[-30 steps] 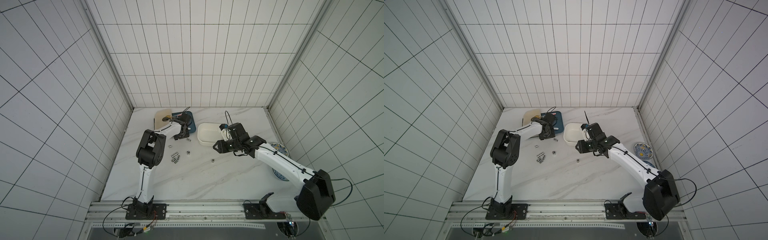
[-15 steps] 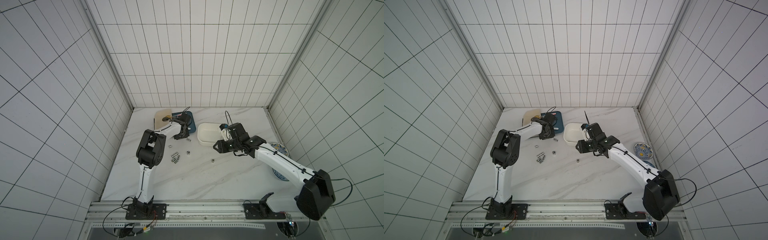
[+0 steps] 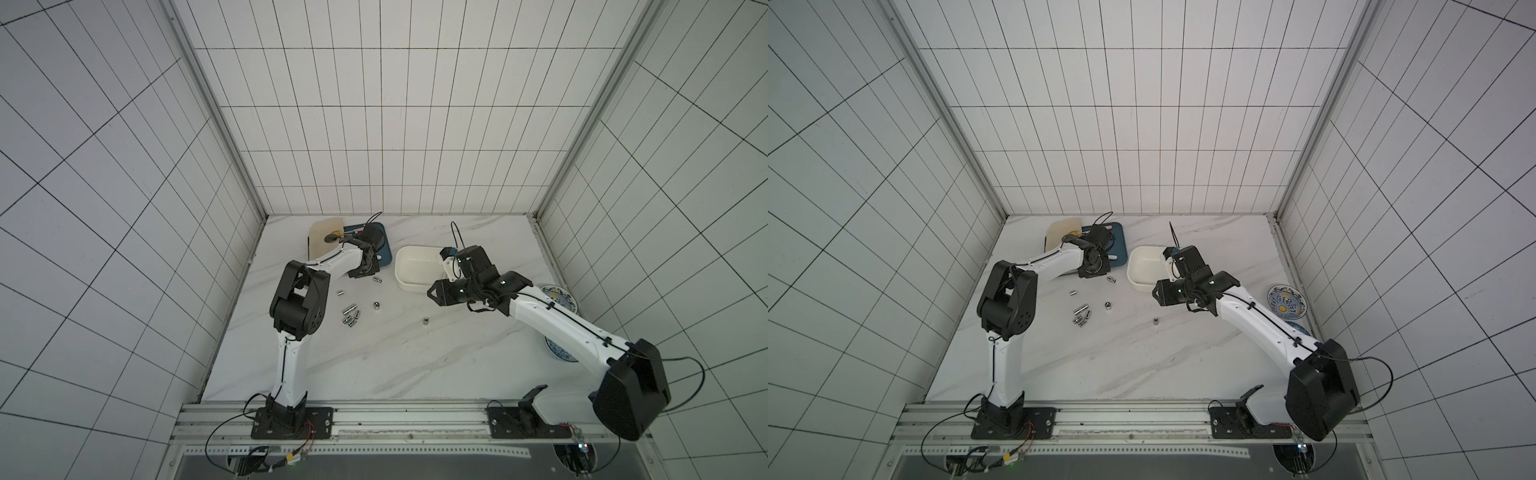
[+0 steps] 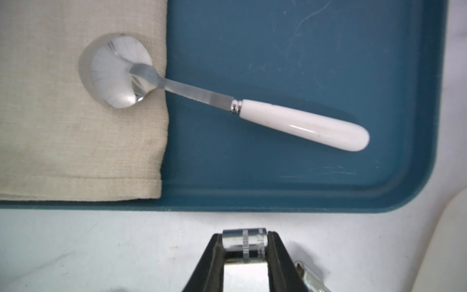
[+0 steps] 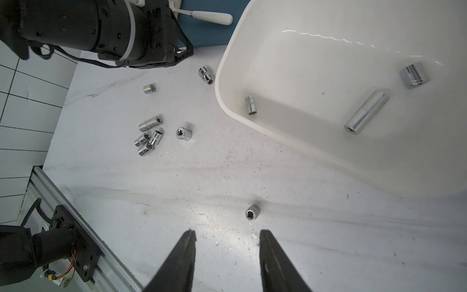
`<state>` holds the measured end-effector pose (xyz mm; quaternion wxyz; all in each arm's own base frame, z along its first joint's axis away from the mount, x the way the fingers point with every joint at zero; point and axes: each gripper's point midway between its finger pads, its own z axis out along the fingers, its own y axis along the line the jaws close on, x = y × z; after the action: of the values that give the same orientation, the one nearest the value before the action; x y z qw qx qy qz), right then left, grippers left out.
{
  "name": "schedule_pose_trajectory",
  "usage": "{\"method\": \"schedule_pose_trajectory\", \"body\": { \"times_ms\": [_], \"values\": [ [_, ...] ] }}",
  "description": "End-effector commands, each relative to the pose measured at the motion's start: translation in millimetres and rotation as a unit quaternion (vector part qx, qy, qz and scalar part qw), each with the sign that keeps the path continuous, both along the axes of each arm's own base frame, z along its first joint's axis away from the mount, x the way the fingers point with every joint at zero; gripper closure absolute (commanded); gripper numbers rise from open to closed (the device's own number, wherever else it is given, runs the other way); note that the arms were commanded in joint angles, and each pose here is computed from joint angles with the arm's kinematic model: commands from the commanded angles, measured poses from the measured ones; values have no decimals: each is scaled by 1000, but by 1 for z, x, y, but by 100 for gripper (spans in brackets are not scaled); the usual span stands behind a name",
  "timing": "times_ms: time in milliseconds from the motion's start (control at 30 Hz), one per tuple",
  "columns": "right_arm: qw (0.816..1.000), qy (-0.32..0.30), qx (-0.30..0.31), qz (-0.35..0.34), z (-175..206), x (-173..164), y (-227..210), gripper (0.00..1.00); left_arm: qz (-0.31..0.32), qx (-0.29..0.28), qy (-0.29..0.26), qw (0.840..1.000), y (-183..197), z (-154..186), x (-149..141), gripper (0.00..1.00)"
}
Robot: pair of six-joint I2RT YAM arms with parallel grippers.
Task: Put the socket on the desktop into the storage box
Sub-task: Pick up the socket head from the center of the board.
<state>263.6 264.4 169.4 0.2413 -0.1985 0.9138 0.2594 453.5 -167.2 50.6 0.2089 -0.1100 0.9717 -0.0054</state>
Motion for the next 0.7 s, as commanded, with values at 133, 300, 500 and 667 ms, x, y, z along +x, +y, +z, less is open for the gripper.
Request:
{"method": "schedule_pose_trajectory", "body": {
  "times_ms": [133, 300, 500, 667],
  "values": [
    [1000, -1, -10, -18, -2, -4, -12, 55, -31, -30, -53, 998, -23, 66, -2, 72],
    [999, -6, -13, -30, 0, -5, -19, 55, -58, -71, -69, 993, -52, 92, -4, 72],
    [999, -10, -18, -41, 2, -7, -27, 55, -98, -119, -82, 985, -100, 111, -10, 72],
    [999, -9, -18, -45, 1, -8, -31, 55, -123, -134, -80, 980, -133, 110, -11, 72]
  ]
}}
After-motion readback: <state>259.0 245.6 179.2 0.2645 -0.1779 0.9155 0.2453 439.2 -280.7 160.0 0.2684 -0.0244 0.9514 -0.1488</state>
